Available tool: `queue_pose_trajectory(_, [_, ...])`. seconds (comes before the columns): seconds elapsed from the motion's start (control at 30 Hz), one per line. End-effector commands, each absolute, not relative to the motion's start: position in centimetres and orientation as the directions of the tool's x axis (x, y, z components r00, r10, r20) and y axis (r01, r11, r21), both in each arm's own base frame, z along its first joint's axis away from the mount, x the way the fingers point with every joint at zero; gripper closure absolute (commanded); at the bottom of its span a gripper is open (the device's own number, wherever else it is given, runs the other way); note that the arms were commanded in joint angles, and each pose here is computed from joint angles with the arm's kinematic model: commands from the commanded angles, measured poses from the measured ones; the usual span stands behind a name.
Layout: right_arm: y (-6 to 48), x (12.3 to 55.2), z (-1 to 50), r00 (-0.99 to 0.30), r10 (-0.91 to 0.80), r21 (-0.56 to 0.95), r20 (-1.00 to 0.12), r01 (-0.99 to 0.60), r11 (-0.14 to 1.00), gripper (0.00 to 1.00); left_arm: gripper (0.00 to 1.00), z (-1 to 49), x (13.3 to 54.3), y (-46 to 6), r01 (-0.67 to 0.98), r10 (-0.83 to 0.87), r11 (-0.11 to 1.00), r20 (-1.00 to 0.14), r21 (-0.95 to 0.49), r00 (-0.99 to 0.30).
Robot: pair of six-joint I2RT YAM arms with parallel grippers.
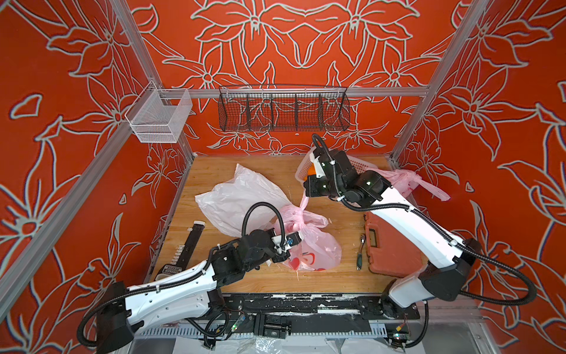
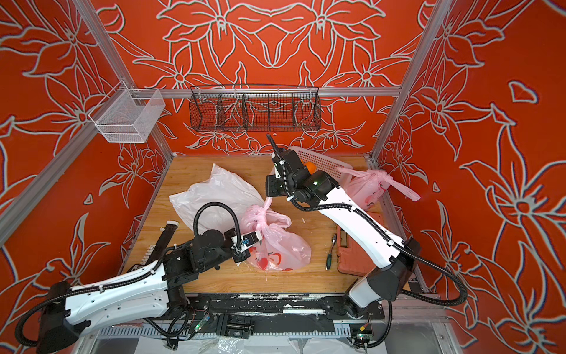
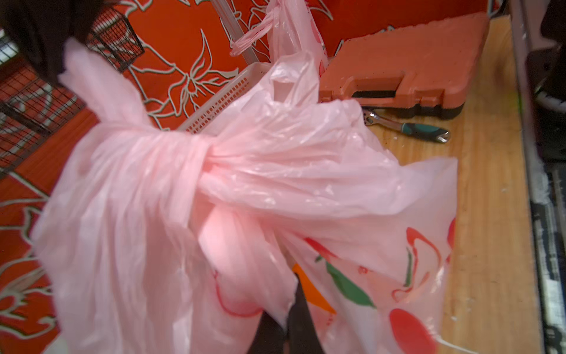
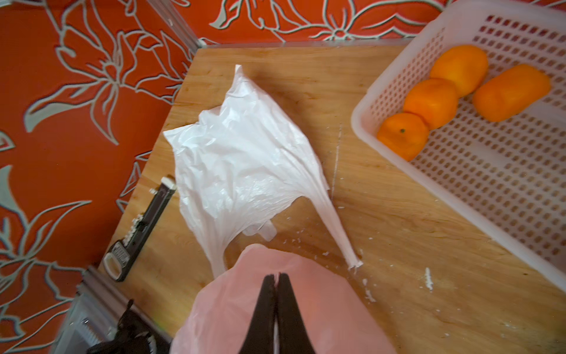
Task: Place the oranges into plastic bags & tie knots
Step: Tie the plastic bag at the center of the board.
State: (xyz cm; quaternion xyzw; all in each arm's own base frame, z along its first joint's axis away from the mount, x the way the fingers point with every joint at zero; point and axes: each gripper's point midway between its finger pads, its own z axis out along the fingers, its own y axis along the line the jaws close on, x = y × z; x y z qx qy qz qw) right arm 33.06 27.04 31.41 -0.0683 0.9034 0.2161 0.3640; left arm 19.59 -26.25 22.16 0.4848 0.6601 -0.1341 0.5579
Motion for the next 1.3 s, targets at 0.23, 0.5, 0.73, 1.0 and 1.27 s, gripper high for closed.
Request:
queue_pose_trajectory(0.23, [14.7, 39.6, 31.5, -0.571, 0.129, 0.149, -0.811, 0.011, 0.989, 1.00, 1.00, 23.1, 18.3, -19.8, 0.667, 0.329, 0.742, -0.905, 0.071, -0.270])
queue_pose_trajectory(0.5, [6.8, 43.0, 29.9, -0.561, 0.221, 0.144, -0.797, 0.179, 0.973, 1.00, 1.00, 21.8, 18.5, -14.9, 0.490, 0.245, 0.871, -0.894, 0.032, -0.376])
queue_pose_trajectory(0.73, [6.3, 44.1, 29.8, -0.583, 0.228, 0.167, -0.780, 0.158, 0.973, 1.00, 1.00, 21.9, 17.8, -15.7, 0.538, 0.180, 0.842, -0.917, -0.044, -0.357])
queue_pose_trajectory(1.0, [11.4, 41.5, 29.3, -0.643, 0.248, 0.339, -0.725, -0.019, 0.941, 0.13, 0.40, 22.7, 15.7, -26.1, 0.838, 0.234, 0.480, -0.882, -0.260, -0.408])
queue_pose_trajectory(1.27, [15.2, 30.8, 28.5, -0.723, 0.170, 0.277, -0.670, -0.031, 0.960, 0.02, 0.03, 27.1, 20.4, -19.4, 0.555, -0.102, 0.704, -0.836, -0.443, -0.539])
